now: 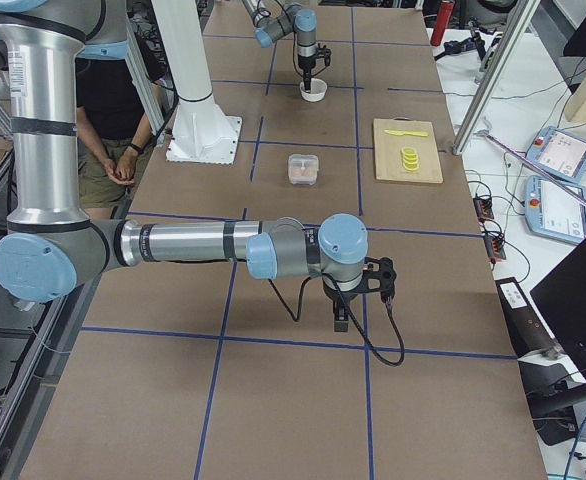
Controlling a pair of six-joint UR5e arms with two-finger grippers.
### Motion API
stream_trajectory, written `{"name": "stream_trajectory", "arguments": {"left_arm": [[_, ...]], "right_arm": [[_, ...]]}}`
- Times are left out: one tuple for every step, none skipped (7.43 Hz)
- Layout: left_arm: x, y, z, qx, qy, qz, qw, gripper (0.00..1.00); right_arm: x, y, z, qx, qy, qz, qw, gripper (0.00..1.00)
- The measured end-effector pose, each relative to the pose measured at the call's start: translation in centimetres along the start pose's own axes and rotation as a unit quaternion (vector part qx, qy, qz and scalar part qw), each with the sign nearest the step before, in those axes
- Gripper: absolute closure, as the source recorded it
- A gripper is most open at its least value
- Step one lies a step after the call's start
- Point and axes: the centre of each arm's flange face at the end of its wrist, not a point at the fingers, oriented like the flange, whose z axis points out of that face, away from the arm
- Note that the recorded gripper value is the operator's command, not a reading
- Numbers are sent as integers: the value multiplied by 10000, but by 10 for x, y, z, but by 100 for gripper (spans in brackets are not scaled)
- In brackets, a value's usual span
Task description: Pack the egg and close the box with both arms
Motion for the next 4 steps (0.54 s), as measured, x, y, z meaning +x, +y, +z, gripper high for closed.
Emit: {"name": "stream_trajectory", "arguments": {"left_arm": [[0, 0, 0, 4, -12, 40, 10000, 23], [1, 0, 0, 4, -15, 57, 10000, 23], [1, 0, 0, 0, -21, 61, 10000, 24], [1, 0, 2, -7, -32, 64, 10000, 24]], "right_arm": [[0, 0, 0, -1, 0, 2, 10000, 0], [0, 0, 0, -2, 0, 3, 10000, 0], [0, 0, 0, -2, 0, 2, 10000, 0], [0, 0, 0, -2, 0, 3, 10000, 0]]}}
